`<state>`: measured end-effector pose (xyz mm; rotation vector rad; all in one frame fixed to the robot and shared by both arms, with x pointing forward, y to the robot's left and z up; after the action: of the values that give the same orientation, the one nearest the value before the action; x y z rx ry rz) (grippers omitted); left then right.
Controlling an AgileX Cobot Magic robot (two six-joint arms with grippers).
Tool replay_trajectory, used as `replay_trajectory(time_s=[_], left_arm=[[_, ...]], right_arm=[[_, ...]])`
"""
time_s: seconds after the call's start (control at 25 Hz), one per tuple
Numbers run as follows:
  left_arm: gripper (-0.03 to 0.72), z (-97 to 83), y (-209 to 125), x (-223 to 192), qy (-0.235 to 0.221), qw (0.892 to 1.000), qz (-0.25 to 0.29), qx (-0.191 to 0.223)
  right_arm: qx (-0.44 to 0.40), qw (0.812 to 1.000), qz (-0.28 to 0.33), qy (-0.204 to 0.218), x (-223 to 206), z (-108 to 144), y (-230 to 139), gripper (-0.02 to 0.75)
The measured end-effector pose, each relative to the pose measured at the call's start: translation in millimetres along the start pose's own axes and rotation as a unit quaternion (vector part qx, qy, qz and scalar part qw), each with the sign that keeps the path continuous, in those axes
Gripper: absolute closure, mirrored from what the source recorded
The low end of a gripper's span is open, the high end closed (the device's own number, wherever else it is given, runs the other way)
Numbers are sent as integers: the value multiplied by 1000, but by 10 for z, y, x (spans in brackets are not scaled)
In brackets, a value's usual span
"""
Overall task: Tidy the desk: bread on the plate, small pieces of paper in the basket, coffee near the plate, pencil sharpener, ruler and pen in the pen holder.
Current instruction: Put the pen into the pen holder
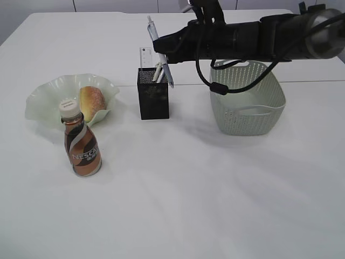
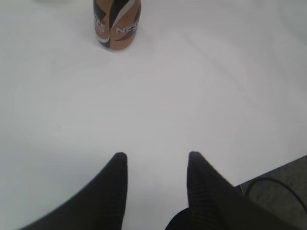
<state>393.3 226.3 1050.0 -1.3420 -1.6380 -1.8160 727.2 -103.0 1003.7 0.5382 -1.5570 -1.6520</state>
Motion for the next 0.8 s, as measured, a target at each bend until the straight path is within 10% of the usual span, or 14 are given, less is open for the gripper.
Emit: replay_trajectory(time_s=[0.8], left_arm=[[381, 16, 50, -139, 0, 1000, 14, 6]], right_arm=[[15, 999, -32, -2, -259, -212, 86, 664]])
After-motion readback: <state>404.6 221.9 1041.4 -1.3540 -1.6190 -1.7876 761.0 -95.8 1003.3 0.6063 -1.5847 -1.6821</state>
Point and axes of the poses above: a point on each arm's last joint axis where the gripper is mounted, x pointing back along that axis away from the gripper, z along the wrist's bending axis when the last joint is at zero, y = z × x, the point moved 3 cm from there along -x, pointing out along that axis toward the gripper, and after that the axes turned 11 degrees about -x, right-handed, at the moved point
